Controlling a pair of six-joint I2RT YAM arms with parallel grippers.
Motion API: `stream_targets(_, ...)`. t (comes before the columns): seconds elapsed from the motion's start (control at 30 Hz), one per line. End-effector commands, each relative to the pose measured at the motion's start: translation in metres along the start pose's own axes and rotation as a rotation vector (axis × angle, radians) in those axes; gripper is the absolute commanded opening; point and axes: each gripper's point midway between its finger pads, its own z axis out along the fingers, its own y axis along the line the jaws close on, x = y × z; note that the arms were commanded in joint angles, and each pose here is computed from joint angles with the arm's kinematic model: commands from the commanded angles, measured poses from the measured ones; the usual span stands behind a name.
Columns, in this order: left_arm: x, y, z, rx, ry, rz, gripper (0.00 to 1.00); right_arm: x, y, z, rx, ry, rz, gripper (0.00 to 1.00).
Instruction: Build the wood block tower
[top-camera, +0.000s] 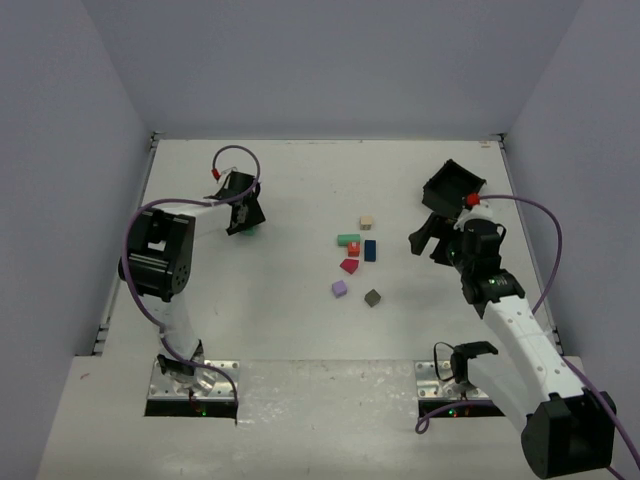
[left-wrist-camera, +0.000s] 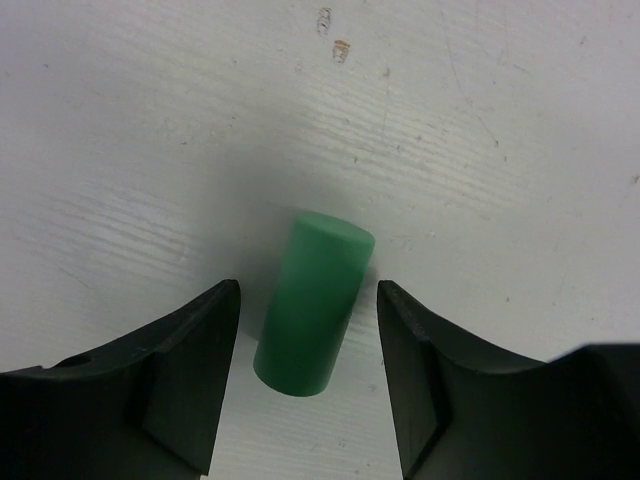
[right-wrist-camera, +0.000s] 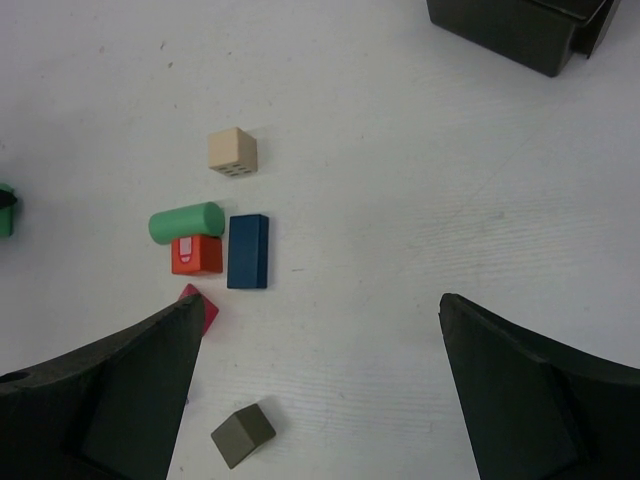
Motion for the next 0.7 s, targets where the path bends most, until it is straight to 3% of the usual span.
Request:
stream_targets(0.0, 0.035, -0.005, -0.004, 0.006, 0.089, 0.022, 0.55, 0.019, 0.0, -0.003, -0.015, 0.056, 0.025, 0.99)
stream_targets(0.3, 0.046, -0.036, -0.013, 0.092, 0.084, 0.067, 0.54, 0.037, 0.011, -0.001, -0.1, 0.099, 0.052, 0.99)
stream_targets(0.67, 0.077, -0.065, -0.015, 0.153, 0.126, 0.135, 0.35, 0.043, 0.012, 0.001, -0.111, 0.11, 0.07, 0.99)
